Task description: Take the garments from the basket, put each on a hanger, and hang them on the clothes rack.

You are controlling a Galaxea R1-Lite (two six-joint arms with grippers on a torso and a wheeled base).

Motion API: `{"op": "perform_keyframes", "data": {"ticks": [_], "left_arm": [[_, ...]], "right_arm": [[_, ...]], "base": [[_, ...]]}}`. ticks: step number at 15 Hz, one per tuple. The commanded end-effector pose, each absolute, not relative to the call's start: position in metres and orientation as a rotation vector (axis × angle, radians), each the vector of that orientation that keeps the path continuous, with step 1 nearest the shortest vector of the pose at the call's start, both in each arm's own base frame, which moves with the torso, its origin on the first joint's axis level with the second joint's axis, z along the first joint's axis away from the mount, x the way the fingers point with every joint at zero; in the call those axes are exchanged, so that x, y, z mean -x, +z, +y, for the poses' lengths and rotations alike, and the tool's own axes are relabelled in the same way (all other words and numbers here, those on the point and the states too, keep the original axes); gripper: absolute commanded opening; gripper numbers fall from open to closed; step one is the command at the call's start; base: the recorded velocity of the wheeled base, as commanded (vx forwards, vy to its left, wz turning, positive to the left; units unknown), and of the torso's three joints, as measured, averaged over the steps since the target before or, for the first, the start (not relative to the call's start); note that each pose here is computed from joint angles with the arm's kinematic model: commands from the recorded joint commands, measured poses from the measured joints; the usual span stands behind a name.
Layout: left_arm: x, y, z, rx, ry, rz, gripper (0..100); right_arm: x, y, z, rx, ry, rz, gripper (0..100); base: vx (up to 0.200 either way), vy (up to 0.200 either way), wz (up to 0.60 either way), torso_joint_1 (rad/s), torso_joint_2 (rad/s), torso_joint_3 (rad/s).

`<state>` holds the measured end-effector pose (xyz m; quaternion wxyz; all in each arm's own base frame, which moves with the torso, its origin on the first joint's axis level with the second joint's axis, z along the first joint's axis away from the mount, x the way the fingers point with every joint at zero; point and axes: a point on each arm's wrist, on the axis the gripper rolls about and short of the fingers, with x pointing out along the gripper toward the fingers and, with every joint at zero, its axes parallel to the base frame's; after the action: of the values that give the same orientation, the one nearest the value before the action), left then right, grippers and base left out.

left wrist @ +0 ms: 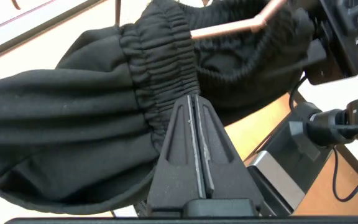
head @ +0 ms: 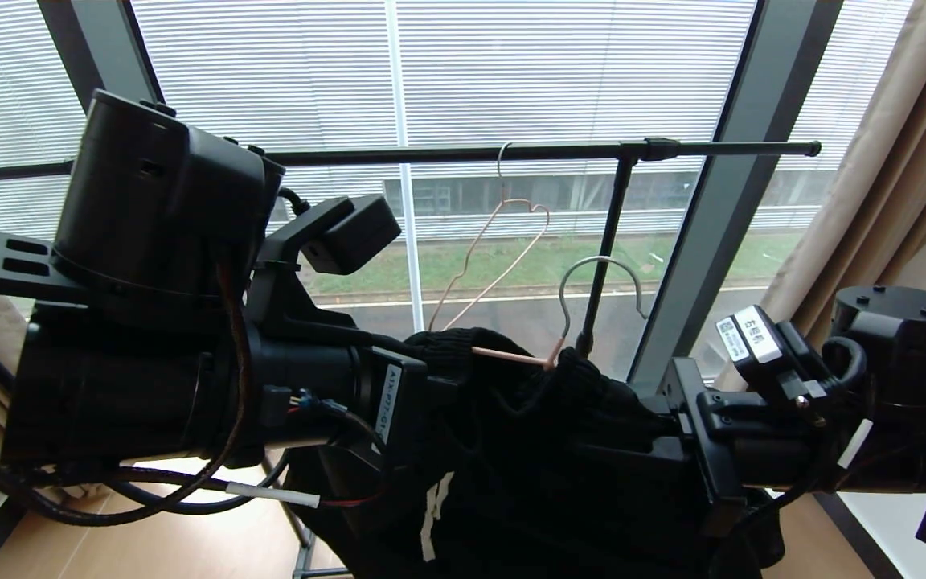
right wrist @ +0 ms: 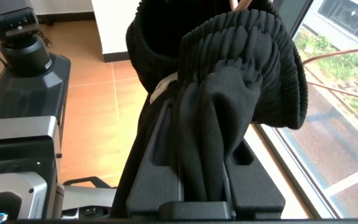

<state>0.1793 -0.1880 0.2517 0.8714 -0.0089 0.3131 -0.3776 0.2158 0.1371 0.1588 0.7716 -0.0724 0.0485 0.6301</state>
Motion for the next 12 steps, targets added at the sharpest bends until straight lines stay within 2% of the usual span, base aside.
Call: {"op": "perform_keyframes", "data": {"ticks": [1,5,6,12], "left_arm": [[-0.181,0.251,-0.189,0.018,-0.788,0.658,0],[-0.182,0.248,-0.191,0.013,-0.786,0.666,0],[-0.182,0.248,-0.191,0.013,-0.786,0.666,100],[-0.183,0.247,-0.193,0.011,-0.782,0.663,100]], "right_arm": [[-0.211,0.159,0.135,0.157,1.381,0.095,0],[-0.203,0.162,0.135,0.160,1.396,0.079,0],[-0.203,0.161,0.135,0.160,1.397,0.079,0],[-0.196,0.163,0.137,0.162,1.423,0.068,0]], "base": [[0.000,0.000,0.00,0.000,0.00,0.000],[0.000,0.000,0.00,0.000,0.00,0.000],[0.000,0.000,0.00,0.000,0.00,0.000],[0.000,0.000,0.00,0.000,0.00,0.000]]}}
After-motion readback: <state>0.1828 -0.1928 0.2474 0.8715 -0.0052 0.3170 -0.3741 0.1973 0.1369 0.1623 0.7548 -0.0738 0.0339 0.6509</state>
